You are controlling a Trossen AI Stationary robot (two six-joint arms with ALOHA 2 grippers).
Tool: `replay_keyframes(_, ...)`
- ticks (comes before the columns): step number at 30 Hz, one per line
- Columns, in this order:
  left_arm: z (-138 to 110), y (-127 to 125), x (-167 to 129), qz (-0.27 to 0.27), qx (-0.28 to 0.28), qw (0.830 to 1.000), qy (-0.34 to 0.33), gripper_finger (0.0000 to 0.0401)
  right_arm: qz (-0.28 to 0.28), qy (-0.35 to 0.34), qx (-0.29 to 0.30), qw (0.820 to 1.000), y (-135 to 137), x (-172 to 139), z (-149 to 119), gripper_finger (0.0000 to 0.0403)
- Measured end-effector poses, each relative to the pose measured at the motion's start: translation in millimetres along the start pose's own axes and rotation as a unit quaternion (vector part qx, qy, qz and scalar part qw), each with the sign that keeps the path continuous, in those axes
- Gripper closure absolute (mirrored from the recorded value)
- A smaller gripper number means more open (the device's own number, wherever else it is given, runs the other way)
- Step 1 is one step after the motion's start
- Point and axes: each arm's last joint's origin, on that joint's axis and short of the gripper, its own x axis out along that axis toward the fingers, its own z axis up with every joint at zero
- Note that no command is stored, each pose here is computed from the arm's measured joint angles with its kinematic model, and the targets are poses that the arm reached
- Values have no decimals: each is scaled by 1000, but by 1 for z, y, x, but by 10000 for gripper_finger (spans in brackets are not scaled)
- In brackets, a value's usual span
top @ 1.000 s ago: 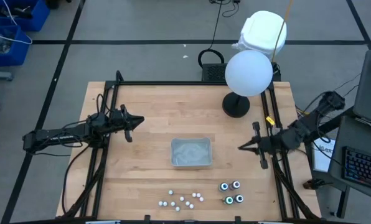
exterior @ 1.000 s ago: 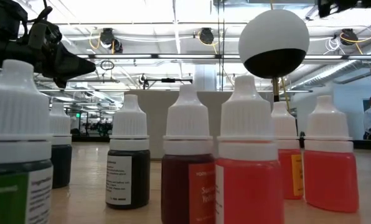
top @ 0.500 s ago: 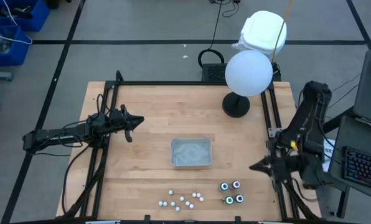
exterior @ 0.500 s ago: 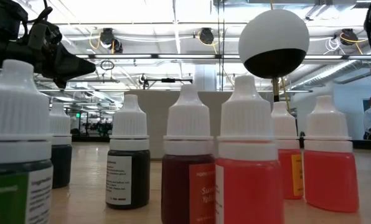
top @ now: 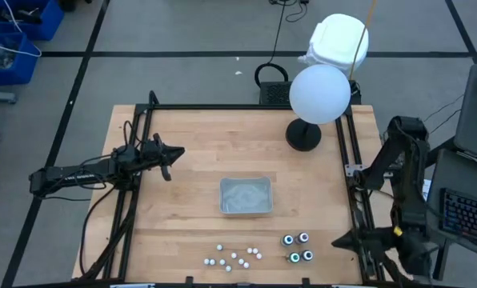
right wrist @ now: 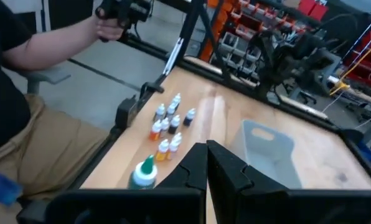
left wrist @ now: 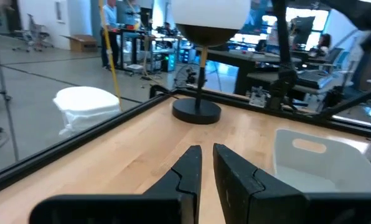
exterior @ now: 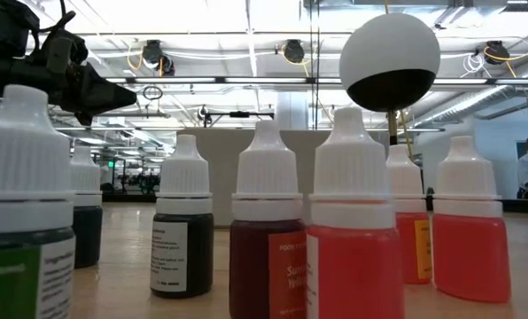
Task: Pick & Place food coloring
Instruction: Put the large black food coloring bottle into the gray bin
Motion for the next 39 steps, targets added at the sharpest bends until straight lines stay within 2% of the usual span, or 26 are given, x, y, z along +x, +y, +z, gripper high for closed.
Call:
replay_keyframes(4, 0, 0, 0, 6, 2, 1000, -1, 354, -4, 10, 33, 999, 12, 5, -9, 403)
replay_keyframes(7, 0, 0, 0, -2, 16, 1000, 1, 354, -2, 16, 78, 997, 19, 9, -12, 403)
replay_keyframes(14, 0, 0, 0, -6, 37, 999, 0, 354, 20, 19, 149, 989, 28, 22, -19, 392)
replay_keyframes(19, 2, -1, 0, -7, 53, 999, -8, 354, 4, 22, 121, 992, 25, 31, -44, 344)
replay_keyframes(22, 2, -1, 0, -7, 59, 998, -8, 354, -11, 23, 141, 990, 18, 38, -59, 309)
replay_keyframes(24, 2, -1, 0, -7, 60, 998, -8, 354, -17, 26, 133, 991, 15, 41, -71, 287)
replay_keyframes(29, 2, -1, 0, -7, 61, 998, -9, 354, 11, 12, 148, 989, 16, 42, -75, 243)
replay_keyframes(33, 2, -1, 0, -7, 61, 998, -9, 354, 39, 17, 168, 985, 15, 45, -75, 222)
replay_keyframes(39, 2, -1, 0, -7, 58, 998, -10, 354, 48, 18, 161, 986, 16, 50, -79, 216)
